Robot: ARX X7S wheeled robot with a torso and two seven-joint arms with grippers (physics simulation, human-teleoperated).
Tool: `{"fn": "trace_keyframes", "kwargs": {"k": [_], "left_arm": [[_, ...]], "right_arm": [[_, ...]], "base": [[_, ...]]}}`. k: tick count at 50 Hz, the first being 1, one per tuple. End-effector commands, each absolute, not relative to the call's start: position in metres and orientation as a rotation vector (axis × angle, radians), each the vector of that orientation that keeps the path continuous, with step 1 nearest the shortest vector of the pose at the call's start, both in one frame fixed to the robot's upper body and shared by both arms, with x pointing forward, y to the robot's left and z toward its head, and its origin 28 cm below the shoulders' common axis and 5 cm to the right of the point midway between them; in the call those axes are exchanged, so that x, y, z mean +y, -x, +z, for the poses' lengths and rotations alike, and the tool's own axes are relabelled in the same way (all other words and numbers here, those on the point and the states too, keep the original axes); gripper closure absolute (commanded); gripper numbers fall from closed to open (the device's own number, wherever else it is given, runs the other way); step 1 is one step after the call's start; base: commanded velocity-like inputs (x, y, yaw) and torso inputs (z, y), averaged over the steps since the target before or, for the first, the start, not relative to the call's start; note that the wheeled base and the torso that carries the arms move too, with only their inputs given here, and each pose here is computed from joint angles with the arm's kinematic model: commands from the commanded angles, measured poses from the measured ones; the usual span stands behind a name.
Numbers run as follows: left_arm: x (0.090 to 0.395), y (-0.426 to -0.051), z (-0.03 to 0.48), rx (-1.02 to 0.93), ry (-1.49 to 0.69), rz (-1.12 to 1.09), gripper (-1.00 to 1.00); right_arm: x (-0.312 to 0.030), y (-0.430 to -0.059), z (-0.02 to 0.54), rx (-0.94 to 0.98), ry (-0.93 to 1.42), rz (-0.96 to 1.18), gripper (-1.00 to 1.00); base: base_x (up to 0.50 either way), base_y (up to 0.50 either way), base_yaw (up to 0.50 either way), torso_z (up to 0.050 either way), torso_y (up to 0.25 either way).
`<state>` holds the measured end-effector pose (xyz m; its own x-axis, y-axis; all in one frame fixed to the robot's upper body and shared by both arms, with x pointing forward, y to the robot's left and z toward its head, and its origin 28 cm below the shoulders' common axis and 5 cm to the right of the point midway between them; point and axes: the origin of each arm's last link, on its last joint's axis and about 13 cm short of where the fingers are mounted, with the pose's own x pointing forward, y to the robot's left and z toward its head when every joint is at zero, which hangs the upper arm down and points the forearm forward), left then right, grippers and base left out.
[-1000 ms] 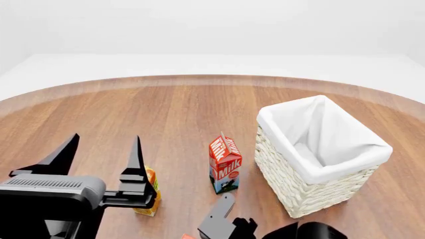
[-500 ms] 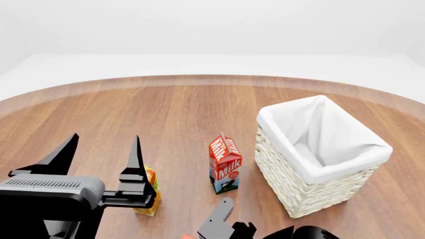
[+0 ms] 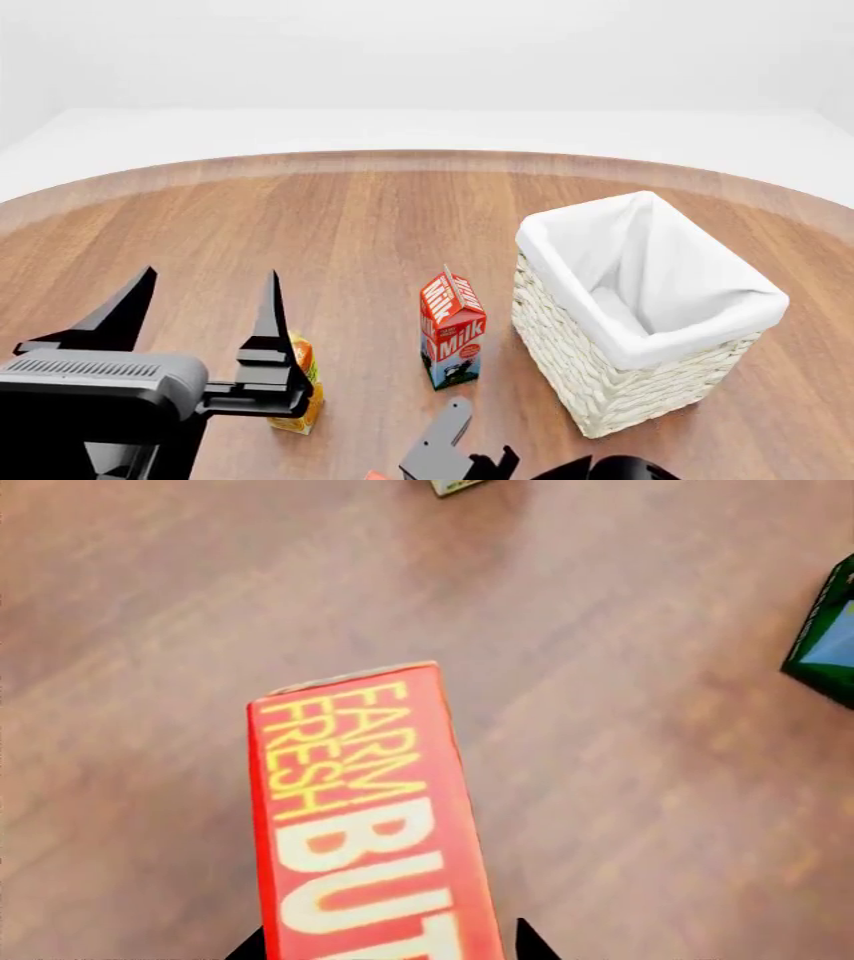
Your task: Pick up the cream cheese box and the butter, and put them in the basket.
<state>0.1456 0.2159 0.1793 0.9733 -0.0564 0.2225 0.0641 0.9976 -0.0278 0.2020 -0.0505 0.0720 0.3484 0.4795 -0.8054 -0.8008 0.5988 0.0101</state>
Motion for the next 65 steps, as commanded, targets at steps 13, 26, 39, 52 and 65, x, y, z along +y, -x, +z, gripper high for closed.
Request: {"fn": "trace_keyframes", "kwargs": {"k": [13,26,39,52,65], "left_arm": [[0.216,-0.146,0.178,-0.225,0.036,-0.059,-1.0],[0.216,-0.145,0.181,-0.224,0.037,-0.06,-1.0],[0.216,-0.145,0.181,-0.225,0.037,-0.058,-1.0],[0.216,-0.147,0.18,-0.226,0.037,-0.057,-1.0],[0.216,-0.145,0.181,-0.226,0.036,-0.06,-1.0]], "right_arm": [[-0.049,-0.191,0.101,0.77,0.403,0.866,1.0],[-0.053,-0.184,0.133,0.669,0.39,0.818,1.0],[-0.06,-0.178,0.16,0.59,0.363,0.75,1.0],[-0.069,-0.178,0.185,0.53,0.342,0.676,1.0],[-0.077,-0.184,0.217,0.458,0.329,0.606,1.0]], "base": [[0.0,0.0,0.0,0.0,0.0],[0.0,0.0,0.0,0.0,0.001],[0.0,0.0,0.0,0.001,0.001],[0.0,0.0,0.0,0.0,0.001],[0.0,0.0,0.0,0.001,0.001]]}}
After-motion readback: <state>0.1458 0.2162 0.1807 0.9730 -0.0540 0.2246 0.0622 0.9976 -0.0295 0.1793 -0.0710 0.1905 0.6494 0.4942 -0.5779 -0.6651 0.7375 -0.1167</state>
